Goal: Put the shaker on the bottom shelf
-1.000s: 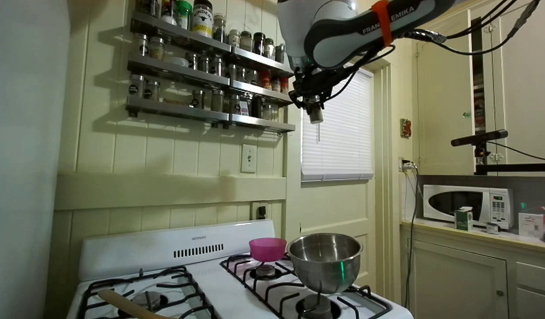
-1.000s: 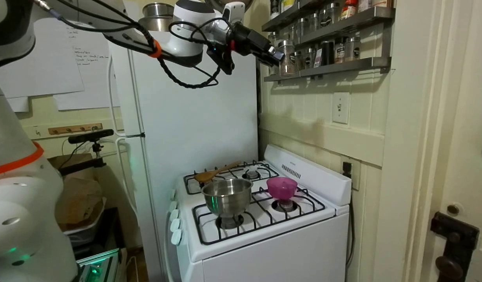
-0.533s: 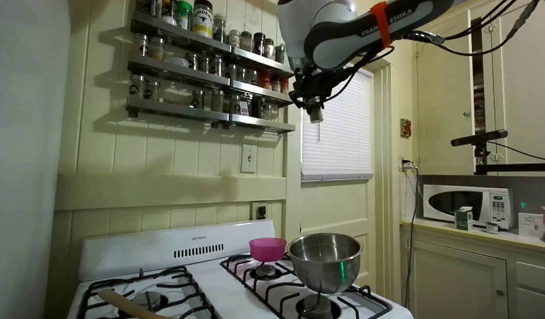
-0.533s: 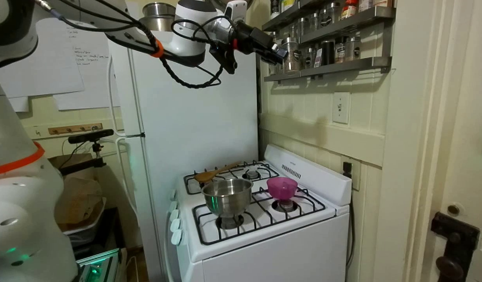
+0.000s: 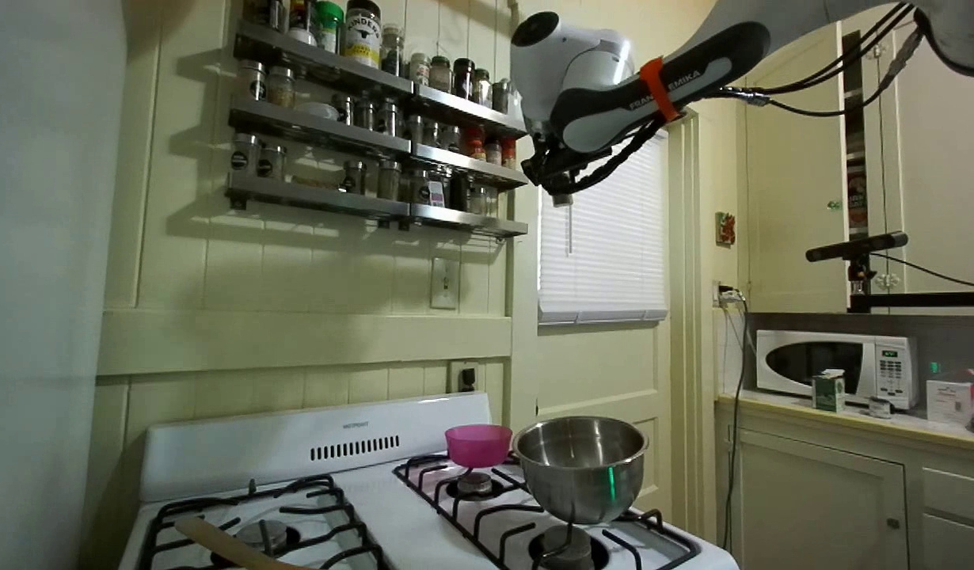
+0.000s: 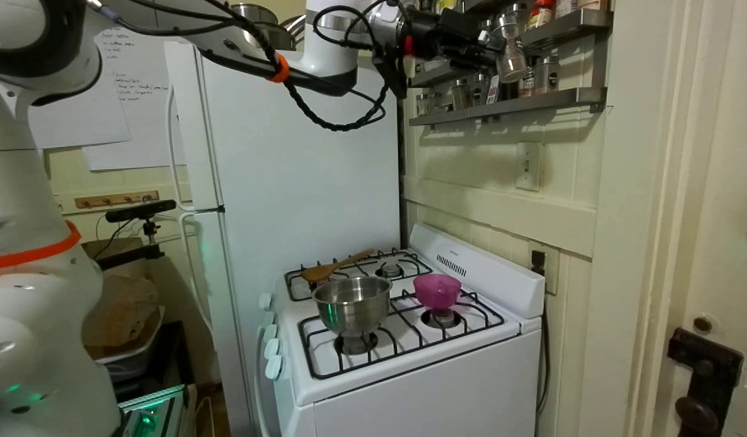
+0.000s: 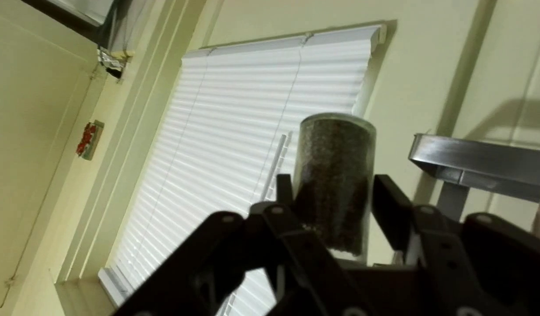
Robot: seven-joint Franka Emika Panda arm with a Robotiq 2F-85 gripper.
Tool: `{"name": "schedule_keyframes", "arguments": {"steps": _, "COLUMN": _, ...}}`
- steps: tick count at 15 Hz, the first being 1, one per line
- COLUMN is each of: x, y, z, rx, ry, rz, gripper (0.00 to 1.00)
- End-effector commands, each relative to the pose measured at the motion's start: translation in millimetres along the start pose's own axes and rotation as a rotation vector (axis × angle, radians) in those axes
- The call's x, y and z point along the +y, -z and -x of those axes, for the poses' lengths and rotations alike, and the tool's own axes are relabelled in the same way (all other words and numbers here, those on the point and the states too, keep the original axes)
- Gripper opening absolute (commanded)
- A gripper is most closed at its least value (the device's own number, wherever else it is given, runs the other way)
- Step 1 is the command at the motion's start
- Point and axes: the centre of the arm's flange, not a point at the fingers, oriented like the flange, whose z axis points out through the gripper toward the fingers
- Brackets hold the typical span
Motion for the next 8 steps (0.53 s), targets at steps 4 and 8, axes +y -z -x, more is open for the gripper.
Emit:
{"name": "schedule_keyframes", "arguments": {"steps": 4, "x": -23.7, "y": -26.1, "z": -27.4, "rx": 0.091, "ry": -0.013, "rz": -0.165, "gripper": 0.24}}
{"name": "schedule_keyframes", "arguments": {"steps": 8, "x": -31.9, "y": -36.5, "z": -25.6, "rx": 0.102, "ry": 0.006, "rz": -0.228, "gripper": 0.24}}
